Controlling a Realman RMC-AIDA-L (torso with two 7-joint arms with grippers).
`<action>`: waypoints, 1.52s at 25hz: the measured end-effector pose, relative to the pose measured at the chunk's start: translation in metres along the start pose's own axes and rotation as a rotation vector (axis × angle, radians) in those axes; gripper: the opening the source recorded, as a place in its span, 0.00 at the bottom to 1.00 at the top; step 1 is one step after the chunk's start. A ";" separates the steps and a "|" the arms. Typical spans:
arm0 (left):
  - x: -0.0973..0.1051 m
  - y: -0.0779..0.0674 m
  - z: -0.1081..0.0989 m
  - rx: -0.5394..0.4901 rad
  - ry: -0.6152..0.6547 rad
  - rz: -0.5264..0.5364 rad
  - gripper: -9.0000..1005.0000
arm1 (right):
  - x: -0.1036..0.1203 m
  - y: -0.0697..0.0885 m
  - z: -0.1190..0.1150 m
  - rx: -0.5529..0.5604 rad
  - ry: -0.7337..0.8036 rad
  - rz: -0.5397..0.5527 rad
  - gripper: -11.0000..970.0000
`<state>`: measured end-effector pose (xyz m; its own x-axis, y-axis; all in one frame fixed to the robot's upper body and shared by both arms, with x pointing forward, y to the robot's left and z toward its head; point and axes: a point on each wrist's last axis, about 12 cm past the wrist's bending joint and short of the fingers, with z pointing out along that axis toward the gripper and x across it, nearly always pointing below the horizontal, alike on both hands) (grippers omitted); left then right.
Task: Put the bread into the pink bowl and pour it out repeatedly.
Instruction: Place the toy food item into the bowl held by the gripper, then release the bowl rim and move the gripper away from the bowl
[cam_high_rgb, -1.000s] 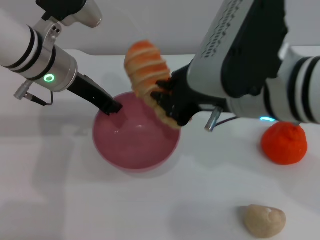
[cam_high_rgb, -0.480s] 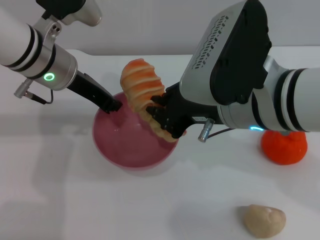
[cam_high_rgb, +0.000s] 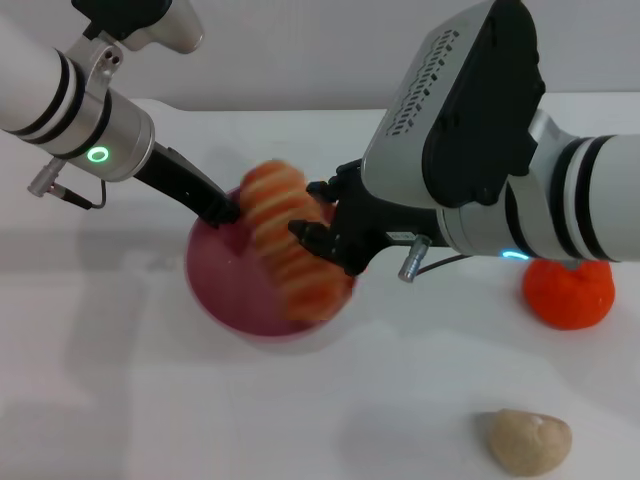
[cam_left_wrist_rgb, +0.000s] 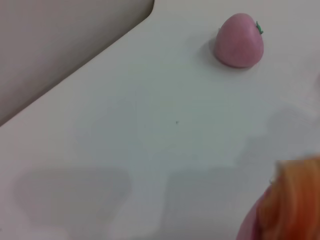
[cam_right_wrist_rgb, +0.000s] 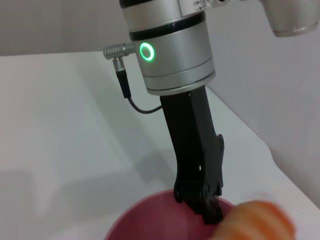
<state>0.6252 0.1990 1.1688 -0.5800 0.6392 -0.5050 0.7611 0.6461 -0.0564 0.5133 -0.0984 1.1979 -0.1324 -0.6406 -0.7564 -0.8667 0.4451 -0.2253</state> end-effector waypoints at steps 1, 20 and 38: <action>0.000 0.000 0.000 0.000 0.000 0.000 0.11 | 0.000 0.000 0.000 0.000 0.000 0.000 0.32; 0.004 0.000 0.002 0.002 0.005 -0.007 0.11 | 0.010 -0.026 -0.016 0.204 -0.139 0.072 0.39; 0.005 -0.007 0.007 0.032 0.007 0.007 0.11 | 0.082 -0.059 -0.054 0.756 -0.530 0.370 0.39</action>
<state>0.6190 0.1945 1.1612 -0.5762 0.6469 -0.4994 0.7742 0.6279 -0.0798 0.5277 -0.2110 1.1823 0.0598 -0.1007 -0.9931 -0.2553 0.9603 -0.1128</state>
